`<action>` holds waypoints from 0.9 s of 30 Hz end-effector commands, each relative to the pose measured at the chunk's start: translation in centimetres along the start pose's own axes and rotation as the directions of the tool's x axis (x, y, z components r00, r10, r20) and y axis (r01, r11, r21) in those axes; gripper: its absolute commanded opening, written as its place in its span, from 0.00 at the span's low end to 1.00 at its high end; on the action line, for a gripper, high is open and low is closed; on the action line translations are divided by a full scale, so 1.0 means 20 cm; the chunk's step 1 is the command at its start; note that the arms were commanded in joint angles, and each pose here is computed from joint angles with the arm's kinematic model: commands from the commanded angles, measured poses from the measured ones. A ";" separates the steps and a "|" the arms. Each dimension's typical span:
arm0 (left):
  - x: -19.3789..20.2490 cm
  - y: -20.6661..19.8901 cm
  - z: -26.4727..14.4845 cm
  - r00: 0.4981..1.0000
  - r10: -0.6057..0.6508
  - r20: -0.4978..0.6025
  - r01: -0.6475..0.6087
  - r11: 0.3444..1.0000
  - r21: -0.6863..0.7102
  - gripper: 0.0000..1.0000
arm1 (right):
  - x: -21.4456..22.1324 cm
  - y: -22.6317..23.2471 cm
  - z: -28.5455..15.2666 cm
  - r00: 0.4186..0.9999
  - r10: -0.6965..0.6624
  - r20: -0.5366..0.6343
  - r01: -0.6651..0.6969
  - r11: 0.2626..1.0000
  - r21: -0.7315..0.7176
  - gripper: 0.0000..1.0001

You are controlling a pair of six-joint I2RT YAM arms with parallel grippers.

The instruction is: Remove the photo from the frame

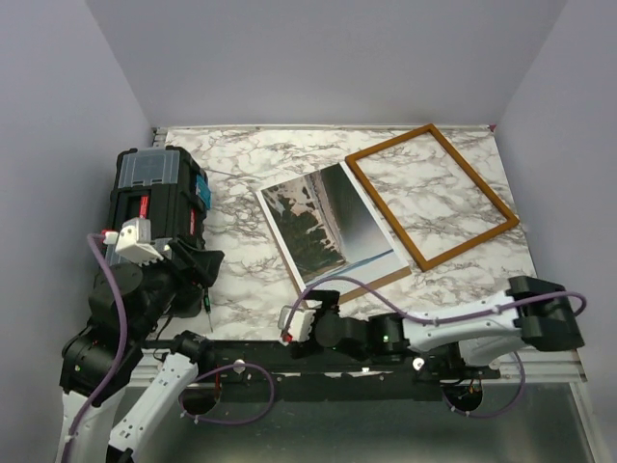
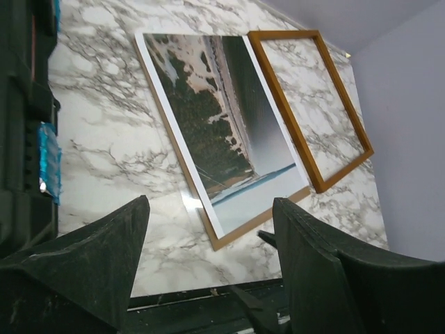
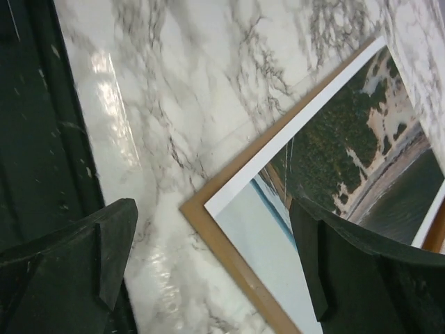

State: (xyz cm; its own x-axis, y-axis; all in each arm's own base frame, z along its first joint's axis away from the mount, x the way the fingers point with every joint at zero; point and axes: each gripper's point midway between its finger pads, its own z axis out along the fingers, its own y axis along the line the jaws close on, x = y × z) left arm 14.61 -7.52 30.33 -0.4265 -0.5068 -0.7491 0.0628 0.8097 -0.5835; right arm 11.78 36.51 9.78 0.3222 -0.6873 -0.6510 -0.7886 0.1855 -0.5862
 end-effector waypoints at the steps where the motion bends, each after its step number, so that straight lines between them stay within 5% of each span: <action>1: -0.10 0.08 -0.11 0.991 0.075 0.114 -0.067 0.995 -0.069 0.76 | -0.10 -0.14 -0.24 0.884 0.467 0.012 -0.466 0.880 0.096 1.00; 6: -0.13 0.09 -0.21 0.978 0.035 0.208 -0.030 0.999 -0.026 0.78 | -0.03 -0.36 -0.51 0.642 0.756 0.125 -0.759 0.605 0.240 1.00; 9: -0.16 0.08 -0.27 0.964 0.025 0.265 -0.027 1.000 0.005 0.80 | 0.02 -0.52 -0.71 0.536 0.817 0.212 -0.835 0.476 0.276 1.00; 11: -0.20 0.07 -0.32 0.953 0.032 0.301 -0.039 0.999 0.017 0.80 | 0.05 -0.66 -0.88 0.406 0.861 0.306 -0.902 0.324 0.284 1.00; 13: -0.25 0.05 -0.37 0.941 0.039 0.337 -0.049 0.999 0.021 0.80 | 0.05 -0.79 -1.05 0.285 0.869 0.404 -0.951 0.204 0.231 1.00; 16: -0.31 0.03 -0.45 0.919 0.049 0.392 -0.065 0.997 0.029 0.80 | 0.01 -0.94 -1.24 0.147 0.854 0.498 -0.989 0.117 0.093 0.99; 27: -0.44 0.00 -0.60 0.872 0.071 0.483 -0.098 0.995 0.031 0.82 | 0.06 -1.14 -1.38 0.088 0.757 0.648 -0.991 -0.002 0.137 1.00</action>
State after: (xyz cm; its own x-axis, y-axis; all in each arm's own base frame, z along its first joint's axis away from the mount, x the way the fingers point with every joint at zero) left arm 7.76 -0.50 40.22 0.0290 -0.5542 -0.8319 0.1597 0.8241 -0.5435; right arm 14.52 12.88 36.33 -0.2963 0.5258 -0.7974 -0.3353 0.7244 0.6023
